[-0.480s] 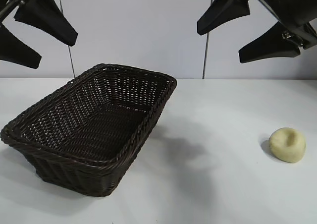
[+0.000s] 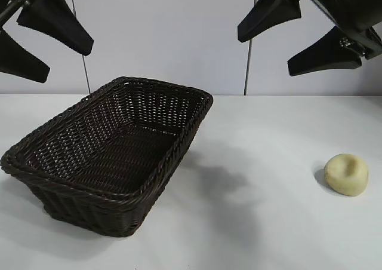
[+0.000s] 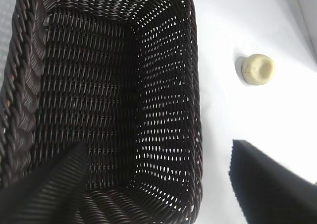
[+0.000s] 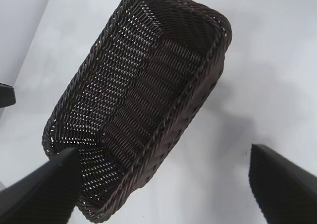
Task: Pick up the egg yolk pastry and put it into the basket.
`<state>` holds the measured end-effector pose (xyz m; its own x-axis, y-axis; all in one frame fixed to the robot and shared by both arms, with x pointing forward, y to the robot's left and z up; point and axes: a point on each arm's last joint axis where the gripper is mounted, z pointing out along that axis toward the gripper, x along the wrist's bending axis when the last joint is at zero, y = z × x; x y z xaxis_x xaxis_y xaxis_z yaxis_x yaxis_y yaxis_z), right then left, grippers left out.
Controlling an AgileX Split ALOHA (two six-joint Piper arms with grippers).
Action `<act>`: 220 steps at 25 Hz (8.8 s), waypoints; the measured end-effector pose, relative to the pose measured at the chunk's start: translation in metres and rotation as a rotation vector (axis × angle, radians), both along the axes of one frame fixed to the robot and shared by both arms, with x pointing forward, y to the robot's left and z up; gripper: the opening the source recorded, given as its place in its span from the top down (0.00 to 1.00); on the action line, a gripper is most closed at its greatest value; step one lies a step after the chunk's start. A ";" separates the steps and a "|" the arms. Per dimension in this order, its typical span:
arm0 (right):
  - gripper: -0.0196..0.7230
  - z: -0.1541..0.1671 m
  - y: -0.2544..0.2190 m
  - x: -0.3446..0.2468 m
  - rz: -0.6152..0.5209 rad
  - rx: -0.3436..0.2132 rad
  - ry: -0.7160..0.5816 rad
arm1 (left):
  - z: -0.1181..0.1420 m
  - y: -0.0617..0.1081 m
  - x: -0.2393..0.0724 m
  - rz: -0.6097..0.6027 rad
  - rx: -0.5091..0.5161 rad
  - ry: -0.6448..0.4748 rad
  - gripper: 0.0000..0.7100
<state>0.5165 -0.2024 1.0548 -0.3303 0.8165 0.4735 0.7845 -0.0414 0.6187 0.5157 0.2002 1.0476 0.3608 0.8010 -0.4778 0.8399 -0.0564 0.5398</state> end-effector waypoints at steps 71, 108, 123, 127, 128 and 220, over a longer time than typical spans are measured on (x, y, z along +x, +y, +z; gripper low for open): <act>0.09 0.000 0.000 0.000 -0.007 0.003 0.002 | -0.096 -0.039 -0.034 1.029 0.088 0.576 0.20; 0.09 0.000 0.000 -0.001 0.002 0.005 0.010 | -0.087 -0.020 -0.022 1.028 0.076 0.563 0.86; 0.09 -0.001 0.000 -0.001 0.007 -0.004 0.008 | -0.074 0.012 -0.005 0.632 0.046 0.538 0.86; 0.09 -0.001 0.000 -0.001 0.008 -0.006 0.009 | -0.071 0.019 -0.004 0.525 0.085 0.515 0.86; 0.09 -0.001 0.000 -0.001 0.008 -0.006 0.009 | -0.068 0.019 -0.003 0.493 0.098 0.505 0.86; 0.09 -0.002 0.000 -0.003 0.031 -0.029 0.016 | -0.008 0.053 0.086 0.150 0.507 0.298 0.12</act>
<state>0.5139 -0.2026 1.0525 -0.3479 0.8194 0.4556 0.7951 0.0004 0.6065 0.6019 0.2534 1.0391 0.1360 0.9869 -0.0863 0.9695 -0.1146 0.2165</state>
